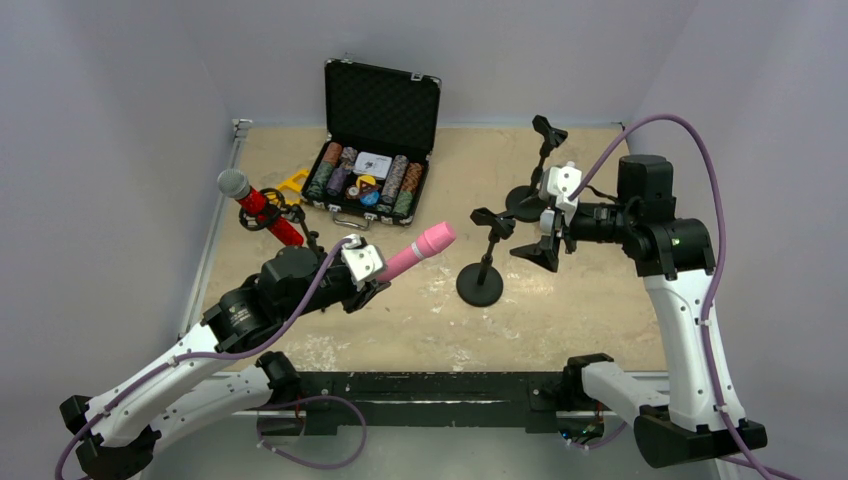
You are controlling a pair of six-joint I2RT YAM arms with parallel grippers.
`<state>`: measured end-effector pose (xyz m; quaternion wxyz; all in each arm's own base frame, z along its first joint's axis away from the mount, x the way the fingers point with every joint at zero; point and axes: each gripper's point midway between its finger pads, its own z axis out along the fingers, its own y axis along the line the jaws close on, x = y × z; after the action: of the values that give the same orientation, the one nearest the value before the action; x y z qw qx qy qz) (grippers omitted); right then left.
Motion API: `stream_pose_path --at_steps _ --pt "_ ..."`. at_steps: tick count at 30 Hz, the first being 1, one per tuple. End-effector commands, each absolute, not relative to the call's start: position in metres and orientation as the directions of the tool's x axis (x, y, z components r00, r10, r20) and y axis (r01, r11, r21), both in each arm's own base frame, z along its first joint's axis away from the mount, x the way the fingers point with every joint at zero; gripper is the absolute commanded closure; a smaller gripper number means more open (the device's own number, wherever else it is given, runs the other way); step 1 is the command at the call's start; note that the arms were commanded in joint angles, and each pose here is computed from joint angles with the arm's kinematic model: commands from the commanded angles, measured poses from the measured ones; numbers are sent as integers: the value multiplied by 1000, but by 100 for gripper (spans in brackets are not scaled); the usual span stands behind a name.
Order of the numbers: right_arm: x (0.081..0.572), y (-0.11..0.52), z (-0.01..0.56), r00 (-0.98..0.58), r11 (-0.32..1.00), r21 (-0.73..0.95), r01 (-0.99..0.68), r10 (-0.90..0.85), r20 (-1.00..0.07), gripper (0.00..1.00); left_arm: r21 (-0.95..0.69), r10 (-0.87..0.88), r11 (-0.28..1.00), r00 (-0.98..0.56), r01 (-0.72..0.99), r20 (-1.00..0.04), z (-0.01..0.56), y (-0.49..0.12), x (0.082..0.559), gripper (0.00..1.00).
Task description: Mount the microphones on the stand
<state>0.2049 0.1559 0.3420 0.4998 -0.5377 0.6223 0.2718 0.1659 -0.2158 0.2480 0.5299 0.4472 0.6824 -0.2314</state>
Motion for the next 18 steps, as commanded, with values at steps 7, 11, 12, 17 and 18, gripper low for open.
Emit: stream_pose_path --at_steps 7,11,12,17,18 --pt "199 159 342 93 231 -194 -953 -387 -917 12 184 321 491 19 852 -947 264 -221 170 100" --pt "199 159 343 95 227 -194 -954 -388 -917 12 184 322 491 19 851 -947 264 -221 170 100" --pt "199 159 342 93 226 -192 -955 -388 -917 12 185 322 491 19 851 -947 264 -221 170 100" --pt "199 159 341 92 222 -191 -956 -392 -916 12 184 322 491 19 852 -947 264 -221 170 100" --pt "199 159 341 91 222 -190 -956 -392 -916 12 185 321 490 21 852 -947 264 -221 170 100"
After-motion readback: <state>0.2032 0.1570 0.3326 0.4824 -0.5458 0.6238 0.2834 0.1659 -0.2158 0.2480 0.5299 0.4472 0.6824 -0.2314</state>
